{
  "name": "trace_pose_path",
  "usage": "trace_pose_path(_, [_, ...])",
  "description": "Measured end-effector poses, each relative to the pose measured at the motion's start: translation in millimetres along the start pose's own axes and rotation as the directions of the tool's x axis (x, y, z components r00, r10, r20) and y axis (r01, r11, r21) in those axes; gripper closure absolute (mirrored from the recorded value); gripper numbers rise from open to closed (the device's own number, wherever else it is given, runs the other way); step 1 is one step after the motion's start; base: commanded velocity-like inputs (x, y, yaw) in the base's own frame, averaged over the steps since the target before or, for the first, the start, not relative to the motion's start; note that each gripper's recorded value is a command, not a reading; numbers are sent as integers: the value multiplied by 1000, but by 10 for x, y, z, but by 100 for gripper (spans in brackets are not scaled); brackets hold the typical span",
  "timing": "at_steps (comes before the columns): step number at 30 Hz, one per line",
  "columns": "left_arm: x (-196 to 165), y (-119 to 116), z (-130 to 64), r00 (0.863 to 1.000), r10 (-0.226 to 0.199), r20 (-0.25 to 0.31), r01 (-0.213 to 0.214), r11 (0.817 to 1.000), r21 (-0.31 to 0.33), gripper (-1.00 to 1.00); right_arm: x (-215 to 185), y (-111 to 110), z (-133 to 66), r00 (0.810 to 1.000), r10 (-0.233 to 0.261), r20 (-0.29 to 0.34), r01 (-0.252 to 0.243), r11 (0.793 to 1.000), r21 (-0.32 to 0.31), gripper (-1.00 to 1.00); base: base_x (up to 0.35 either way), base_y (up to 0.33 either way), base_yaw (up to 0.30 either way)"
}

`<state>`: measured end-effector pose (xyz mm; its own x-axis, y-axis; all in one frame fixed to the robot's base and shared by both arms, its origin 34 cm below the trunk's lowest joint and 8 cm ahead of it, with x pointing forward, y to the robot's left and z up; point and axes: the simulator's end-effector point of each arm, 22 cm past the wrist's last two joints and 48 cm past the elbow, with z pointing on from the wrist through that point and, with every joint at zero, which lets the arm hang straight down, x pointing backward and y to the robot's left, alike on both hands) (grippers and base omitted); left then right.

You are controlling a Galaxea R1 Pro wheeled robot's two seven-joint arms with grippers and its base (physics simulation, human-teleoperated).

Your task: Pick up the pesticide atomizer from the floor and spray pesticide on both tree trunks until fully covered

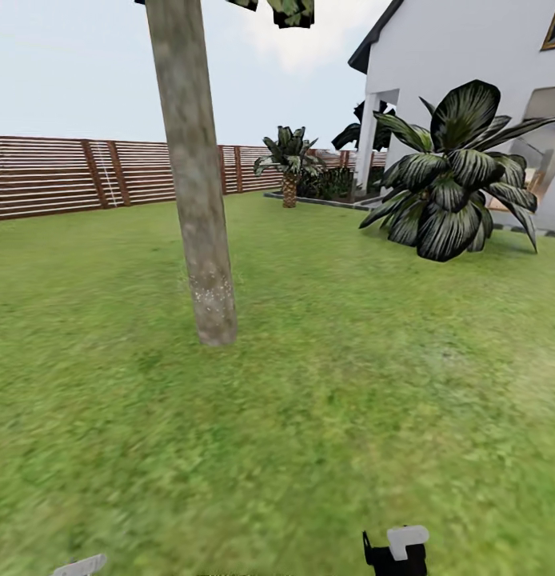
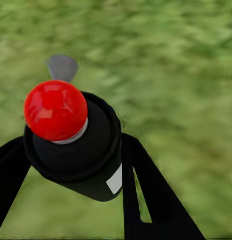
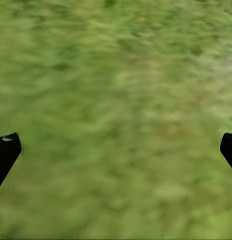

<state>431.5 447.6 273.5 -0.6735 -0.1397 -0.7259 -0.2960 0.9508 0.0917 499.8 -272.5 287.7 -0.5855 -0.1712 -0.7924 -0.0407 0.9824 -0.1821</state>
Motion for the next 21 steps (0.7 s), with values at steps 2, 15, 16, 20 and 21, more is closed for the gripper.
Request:
trace_pose_path(2, [0,-2,0,1000,1,0,-1,1000,1,100,2,7,-1,1000,0,0,0,1000,-1,-100,-4,0,282])
trace_pose_path(15, [-3,8,1,1000,1,0,-1,1000,0,100,3,14,-2,1000,-1,-1,1,1000,-3,-100,-17,1,282])
trace_pose_path(16, [-2,8,2,1000,1,0,-1,1000,0,100,4,15,-1,1000,-2,-1,2,1000,-4,-100,-229,39,282])
trace_pose_path(20, [2,8,2,1000,1,-1,-1,1000,0,100,6,15,0,1000,-1,-1,1,1000,-4,-100,-303,80,282])
trace_pose_path(21, [-1,9,2,1000,1,0,-1,1000,0,100,6,15,0,1000,-1,-1,1,1000,-4,-100,-324,94,282])
